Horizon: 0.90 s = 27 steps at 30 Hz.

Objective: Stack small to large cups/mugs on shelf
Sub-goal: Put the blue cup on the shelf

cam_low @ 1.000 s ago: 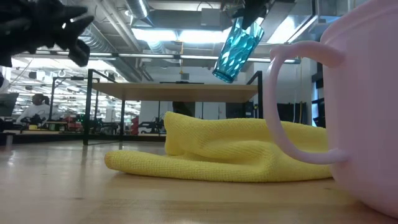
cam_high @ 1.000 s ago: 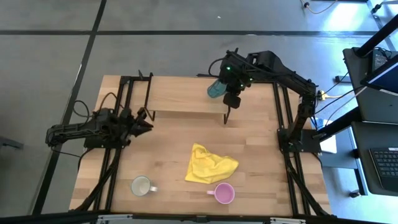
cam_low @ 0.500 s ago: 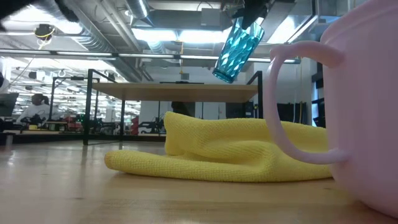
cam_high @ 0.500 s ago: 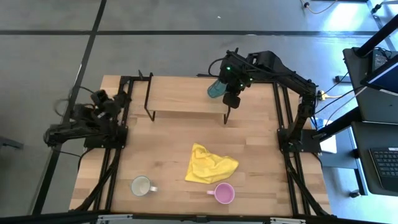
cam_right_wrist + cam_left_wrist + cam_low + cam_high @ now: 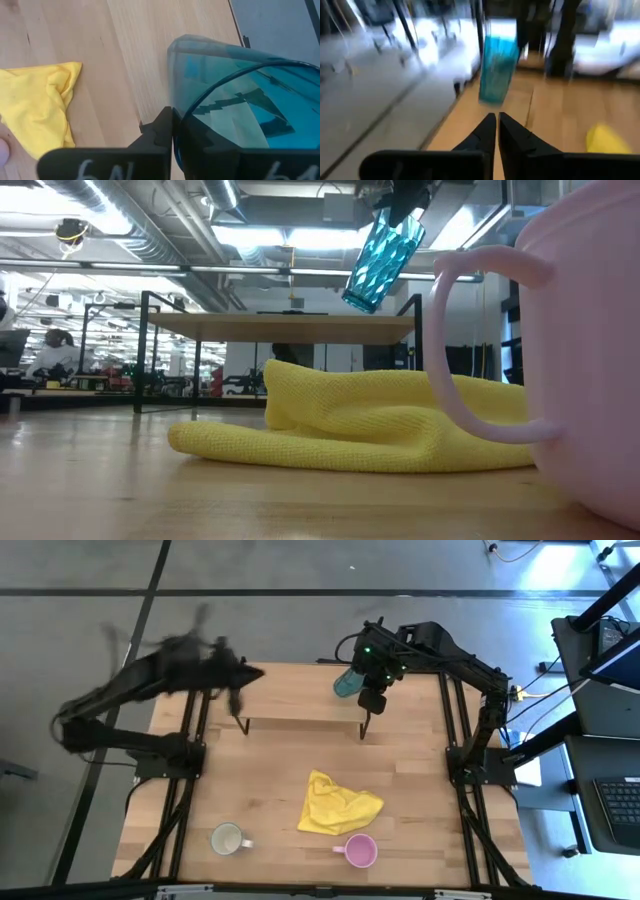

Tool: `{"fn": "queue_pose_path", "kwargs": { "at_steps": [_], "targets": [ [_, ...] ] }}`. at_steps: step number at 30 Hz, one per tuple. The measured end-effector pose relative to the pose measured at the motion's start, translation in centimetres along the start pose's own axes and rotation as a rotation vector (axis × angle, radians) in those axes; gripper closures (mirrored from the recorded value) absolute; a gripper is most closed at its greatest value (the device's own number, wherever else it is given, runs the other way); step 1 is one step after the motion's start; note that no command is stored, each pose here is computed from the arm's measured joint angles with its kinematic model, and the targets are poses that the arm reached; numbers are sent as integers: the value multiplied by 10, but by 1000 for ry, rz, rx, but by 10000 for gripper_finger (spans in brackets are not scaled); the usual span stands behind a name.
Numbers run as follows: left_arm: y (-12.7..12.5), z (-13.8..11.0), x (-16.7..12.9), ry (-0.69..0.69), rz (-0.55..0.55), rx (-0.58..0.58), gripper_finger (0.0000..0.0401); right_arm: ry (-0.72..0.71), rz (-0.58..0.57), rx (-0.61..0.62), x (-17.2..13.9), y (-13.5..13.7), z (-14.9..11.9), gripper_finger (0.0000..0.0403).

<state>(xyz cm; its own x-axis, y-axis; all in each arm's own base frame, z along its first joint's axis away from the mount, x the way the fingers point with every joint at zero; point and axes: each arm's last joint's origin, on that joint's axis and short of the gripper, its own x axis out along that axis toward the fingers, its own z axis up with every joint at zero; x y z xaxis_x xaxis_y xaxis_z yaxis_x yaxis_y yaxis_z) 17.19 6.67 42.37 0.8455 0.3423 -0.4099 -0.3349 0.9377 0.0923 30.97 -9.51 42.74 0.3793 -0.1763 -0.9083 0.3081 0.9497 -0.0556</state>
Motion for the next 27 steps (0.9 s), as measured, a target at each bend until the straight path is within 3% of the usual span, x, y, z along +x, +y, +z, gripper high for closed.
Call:
{"fn": "queue_pose_path", "kwargs": {
  "at_steps": [2,4,9,14,20,27],
  "targets": [
    [12,1,31,92,-55,38,399,0,-2,-3,0,0,0,384],
    [23,7,59,91,-106,83,399,-1,-2,-32,0,3,0,384],
    [53,9,109,142,-160,90,400,0,-120,-246,-2,23,-1,384],
    [70,15,131,122,-239,70,400,2,-118,-328,-1,36,0,384],
    [78,0,170,202,-301,-6,399,53,-176,-469,15,43,6,384],
    [81,-12,193,237,-350,-36,400,88,-155,-514,30,46,11,384]
  ]
}}
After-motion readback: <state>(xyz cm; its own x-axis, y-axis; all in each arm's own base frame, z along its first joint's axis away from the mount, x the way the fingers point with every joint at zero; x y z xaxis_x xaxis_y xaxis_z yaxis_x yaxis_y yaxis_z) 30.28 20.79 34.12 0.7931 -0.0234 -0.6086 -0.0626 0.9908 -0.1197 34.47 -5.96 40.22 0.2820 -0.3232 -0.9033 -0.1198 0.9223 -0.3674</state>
